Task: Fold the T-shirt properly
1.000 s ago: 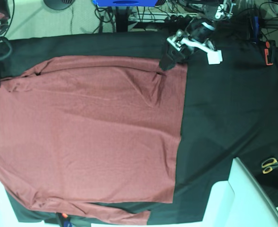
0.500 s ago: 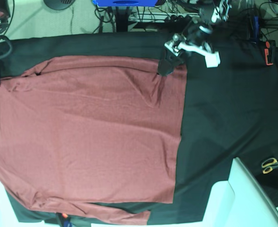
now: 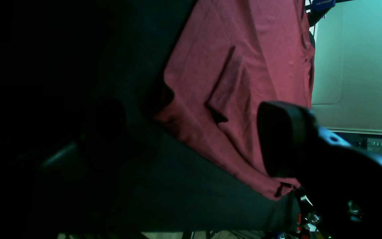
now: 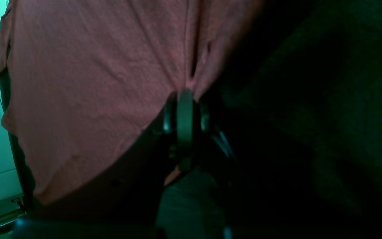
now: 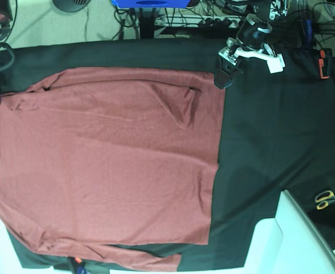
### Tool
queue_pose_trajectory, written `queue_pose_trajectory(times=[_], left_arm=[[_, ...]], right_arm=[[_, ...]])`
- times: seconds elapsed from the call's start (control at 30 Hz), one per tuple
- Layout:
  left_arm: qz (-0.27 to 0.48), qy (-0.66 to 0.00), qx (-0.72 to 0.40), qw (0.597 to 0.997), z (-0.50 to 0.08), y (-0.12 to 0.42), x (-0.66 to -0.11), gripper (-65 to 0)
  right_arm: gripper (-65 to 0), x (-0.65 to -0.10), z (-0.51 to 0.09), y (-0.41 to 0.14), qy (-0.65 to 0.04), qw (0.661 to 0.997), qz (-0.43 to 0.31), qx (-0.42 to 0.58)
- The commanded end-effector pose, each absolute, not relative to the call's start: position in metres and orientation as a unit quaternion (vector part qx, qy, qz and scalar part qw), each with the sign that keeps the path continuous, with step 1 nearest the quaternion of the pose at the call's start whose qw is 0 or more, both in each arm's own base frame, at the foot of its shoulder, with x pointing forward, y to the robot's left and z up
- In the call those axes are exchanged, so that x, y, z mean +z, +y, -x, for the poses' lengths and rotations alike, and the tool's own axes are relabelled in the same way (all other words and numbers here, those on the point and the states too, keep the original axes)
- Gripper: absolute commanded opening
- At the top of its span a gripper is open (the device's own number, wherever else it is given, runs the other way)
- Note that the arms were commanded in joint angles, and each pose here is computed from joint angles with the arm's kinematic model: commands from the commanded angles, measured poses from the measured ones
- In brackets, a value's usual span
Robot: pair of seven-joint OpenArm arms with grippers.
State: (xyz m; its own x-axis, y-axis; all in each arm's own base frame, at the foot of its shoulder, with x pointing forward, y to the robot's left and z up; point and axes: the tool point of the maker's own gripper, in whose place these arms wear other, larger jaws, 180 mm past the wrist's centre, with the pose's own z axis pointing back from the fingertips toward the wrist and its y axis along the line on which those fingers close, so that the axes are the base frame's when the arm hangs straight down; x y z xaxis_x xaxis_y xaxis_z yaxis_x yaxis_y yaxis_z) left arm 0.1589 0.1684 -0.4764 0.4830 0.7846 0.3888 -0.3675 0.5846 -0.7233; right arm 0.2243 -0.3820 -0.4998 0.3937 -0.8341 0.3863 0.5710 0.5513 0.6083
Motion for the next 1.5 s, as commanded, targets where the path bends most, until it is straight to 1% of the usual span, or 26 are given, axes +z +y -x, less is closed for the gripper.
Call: queue_pose_trajectory(times=[0.0, 0.2, 0.33, 0.43, 1.1, 1.17, 1.2, 1.3, 1.37, 1.43, 1.47], left_arm=[[0.254, -0.337, 0.362, 0.831, -0.147, 0.175, -0.491, -4.1], [0.261, -0.344, 0.359, 0.827, -0.16, 0.172, -0.488, -4.1], [0.294, -0.334, 0.329, 0.833, -0.171, 0.14, -0.487, -4.1], [0.305, -0.326, 0.323, 0.835, -0.169, 0.127, -0.488, -4.1], [0.311, -0.335, 0.32, 0.83, -0.189, 0.126, -0.487, -4.3], [0.311, -0.335, 0.32, 0.83, -0.189, 0.126, -0.487, -5.1], [0.31, -0.333, 0.321, 0.831, -0.187, 0.126, -0.488, -7.9], [0.31, -0.333, 0.321, 0.831, -0.187, 0.126, -0.488, -21.6], [0.31, -0.334, 0.321, 0.83, -0.188, 0.126, -0.488, -34.7], [0.313, -0.328, 0.318, 0.833, -0.187, 0.124, -0.489, -49.5], [0.317, -0.321, 0.314, 0.835, -0.187, 0.122, -0.489, -58.1]], right_arm=[[-64.5, -0.489, -0.227, -0.398, -0.355, 0.812, -0.181, -0.427], [-64.5, -0.489, -0.227, -0.397, -0.355, 0.812, -0.181, -0.427], [-64.5, -0.489, -0.227, -0.397, -0.355, 0.812, -0.181, -0.427], [-64.5, -0.489, -0.227, -0.397, -0.355, 0.812, -0.181, -0.427], [-64.5, -0.49, -0.226, -0.397, -0.353, 0.813, -0.181, -0.426], [-64.5, -0.49, -0.226, -0.397, -0.353, 0.813, -0.181, -0.426], [-64.5, -0.49, -0.226, -0.397, -0.353, 0.813, -0.181, -0.426], [-64.5, -0.49, -0.226, -0.397, -0.353, 0.813, -0.181, -0.426], [-64.5, -0.49, -0.226, -0.397, -0.353, 0.813, -0.181, -0.426], [-64.5, -0.49, -0.226, -0.397, -0.353, 0.813, -0.181, -0.426], [-64.5, -0.49, -0.226, -0.397, -0.353, 0.813, -0.181, -0.426]])
